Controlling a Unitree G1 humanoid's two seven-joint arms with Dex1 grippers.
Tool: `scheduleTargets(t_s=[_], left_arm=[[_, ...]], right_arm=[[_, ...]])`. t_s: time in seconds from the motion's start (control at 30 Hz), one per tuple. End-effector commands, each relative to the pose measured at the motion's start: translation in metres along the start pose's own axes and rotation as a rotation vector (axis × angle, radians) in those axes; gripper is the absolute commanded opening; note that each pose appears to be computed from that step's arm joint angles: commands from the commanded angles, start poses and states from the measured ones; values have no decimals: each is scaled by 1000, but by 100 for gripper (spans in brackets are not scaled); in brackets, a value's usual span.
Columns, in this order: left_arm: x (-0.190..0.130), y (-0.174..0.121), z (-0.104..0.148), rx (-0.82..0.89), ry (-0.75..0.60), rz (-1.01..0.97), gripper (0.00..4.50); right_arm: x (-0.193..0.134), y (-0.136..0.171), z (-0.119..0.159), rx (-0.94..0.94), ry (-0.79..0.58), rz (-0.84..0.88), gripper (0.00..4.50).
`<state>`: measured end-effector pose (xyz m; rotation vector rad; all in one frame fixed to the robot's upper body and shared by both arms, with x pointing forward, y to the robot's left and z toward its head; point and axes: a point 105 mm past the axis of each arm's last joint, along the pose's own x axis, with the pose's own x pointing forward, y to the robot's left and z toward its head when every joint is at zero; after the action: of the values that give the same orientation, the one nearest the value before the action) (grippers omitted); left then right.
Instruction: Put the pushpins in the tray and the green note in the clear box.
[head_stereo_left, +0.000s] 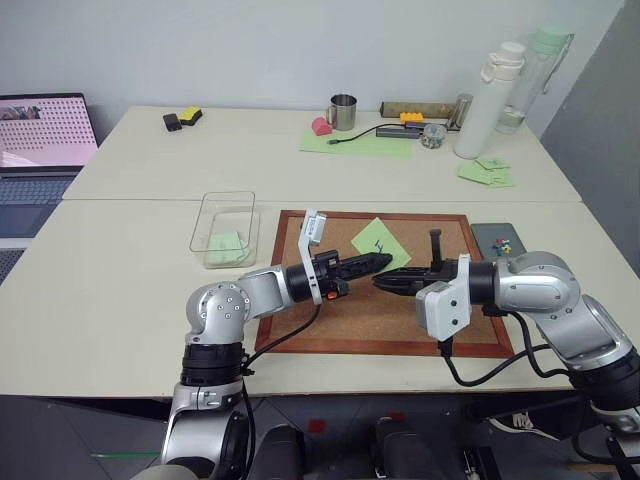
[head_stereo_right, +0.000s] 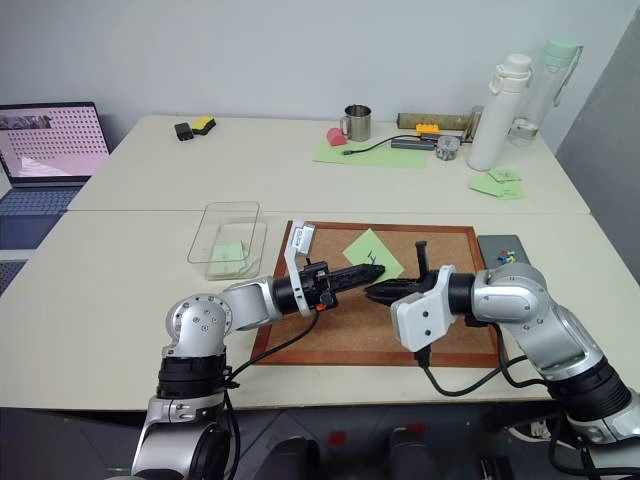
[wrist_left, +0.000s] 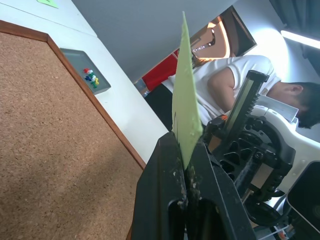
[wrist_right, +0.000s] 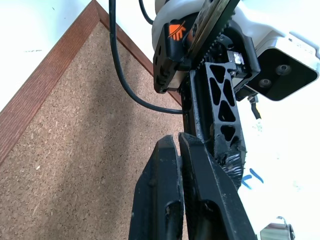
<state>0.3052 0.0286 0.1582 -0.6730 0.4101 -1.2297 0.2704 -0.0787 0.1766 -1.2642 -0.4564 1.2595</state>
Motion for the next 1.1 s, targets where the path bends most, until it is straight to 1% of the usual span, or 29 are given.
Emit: scheduleTargets(t_s=[0.03, 0.13, 0.23, 0.3, 0.33, 0.37, 0.4, 0.47, 0.53, 0.63, 0.73, 0.8, 0.9, 1.1], left_arm=[[1, 19, 2, 136, 15, 119, 1], [1, 24, 3, 186, 20, 138, 1], [2, 24, 5, 194, 10, 125, 1], [4, 19, 9, 204, -2, 98, 1], [5, 14, 11, 219, -6, 81, 1], [8, 8, 13, 258, 1, 59, 1], [10, 2, 13, 342, 22, 45, 1], [16, -7, 12, 504, 63, 20, 1], [21, -13, 9, 670, 106, -1, 1], [32, -24, 10, 826, 113, -43, 1], [42, -28, 5, 980, 134, -64, 1], [48, -25, 4, 1033, 132, -59, 1], [55, -21, 4, 1061, 130, -53, 1], [56, -17, 1, 1070, 133, -49, 1]], right_arm=[[-8, -15, 6, -54, 3, -35, 0], [-12, -18, 8, -52, 7, -50, 0], [-16, -17, 8, -35, 20, -67, 0], [-22, -19, 4, 19, 40, -115, 0], [-26, -21, -2, 84, 60, -169, 0], [-33, -26, -11, 186, 89, -257, 0], [-45, -33, -27, 315, 129, -374, 0], [-74, -37, -65, 559, 244, -599, 0], [-102, -29, -98, 761, 337, -768, 0], [-129, -10, -132, 993, 411, -911, 0], [-147, 4, -160, 1152, 467, -1010, 0], [-150, 8, -175, 1237, 474, -1044, 0], [-148, 14, -193, 1328, 477, -1051, 0], [-143, 18, -217, 1431, 465, -1053, 0]])
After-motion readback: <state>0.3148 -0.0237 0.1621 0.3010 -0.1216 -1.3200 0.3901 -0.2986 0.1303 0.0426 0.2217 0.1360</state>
